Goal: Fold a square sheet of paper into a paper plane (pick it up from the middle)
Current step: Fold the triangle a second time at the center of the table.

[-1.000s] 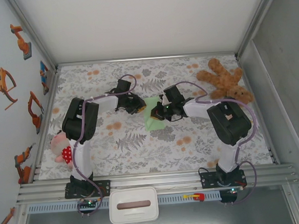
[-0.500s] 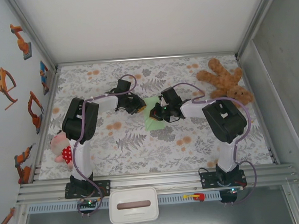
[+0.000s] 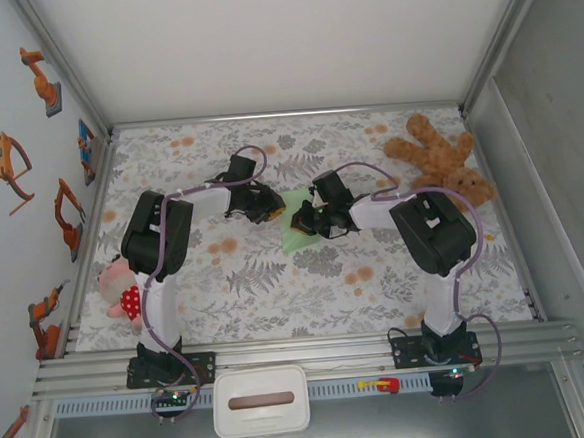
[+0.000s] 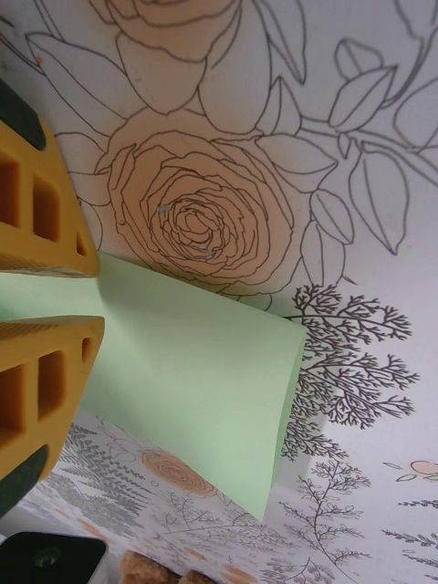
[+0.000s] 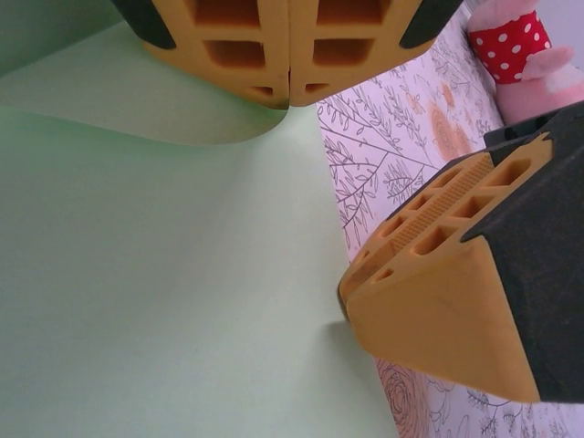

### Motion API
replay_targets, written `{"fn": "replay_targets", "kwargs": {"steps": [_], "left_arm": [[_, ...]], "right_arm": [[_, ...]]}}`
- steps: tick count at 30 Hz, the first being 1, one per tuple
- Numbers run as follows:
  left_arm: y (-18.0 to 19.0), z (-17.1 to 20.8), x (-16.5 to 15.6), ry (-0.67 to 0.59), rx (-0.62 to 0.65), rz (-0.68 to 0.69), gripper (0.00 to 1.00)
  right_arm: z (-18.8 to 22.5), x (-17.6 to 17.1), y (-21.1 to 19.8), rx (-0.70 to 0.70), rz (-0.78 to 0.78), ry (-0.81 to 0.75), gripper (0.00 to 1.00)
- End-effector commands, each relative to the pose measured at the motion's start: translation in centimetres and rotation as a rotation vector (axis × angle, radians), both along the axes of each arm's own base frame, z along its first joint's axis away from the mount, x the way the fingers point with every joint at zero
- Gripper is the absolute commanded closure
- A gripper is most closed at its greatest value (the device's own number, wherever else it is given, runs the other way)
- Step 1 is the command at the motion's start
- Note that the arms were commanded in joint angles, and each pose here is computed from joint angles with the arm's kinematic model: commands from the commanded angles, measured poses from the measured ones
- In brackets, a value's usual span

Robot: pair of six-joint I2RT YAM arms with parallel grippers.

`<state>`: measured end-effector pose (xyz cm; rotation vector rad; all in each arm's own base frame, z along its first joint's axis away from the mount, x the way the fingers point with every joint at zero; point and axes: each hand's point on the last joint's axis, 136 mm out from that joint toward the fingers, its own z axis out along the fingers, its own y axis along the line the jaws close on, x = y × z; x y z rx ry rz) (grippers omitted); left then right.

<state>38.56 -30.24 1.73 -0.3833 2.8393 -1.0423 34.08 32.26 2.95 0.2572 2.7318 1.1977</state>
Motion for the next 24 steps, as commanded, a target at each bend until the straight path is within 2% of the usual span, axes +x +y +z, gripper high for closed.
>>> {"fn": "replay_targets", "kwargs": {"steps": [1,24], "left_arm": [[1.58,-3.36,-2.13,0.104,0.094,-0.002,0.80],[1.68,-3.34,-2.22,0.104,0.093,-0.001,0.79]], "right_arm": [[0.43,0.35,0.90,0.019,0.013,-0.011,1.00],[0.66,-0.44,0.83,-0.005,0.041,-0.010,1.00]]}}
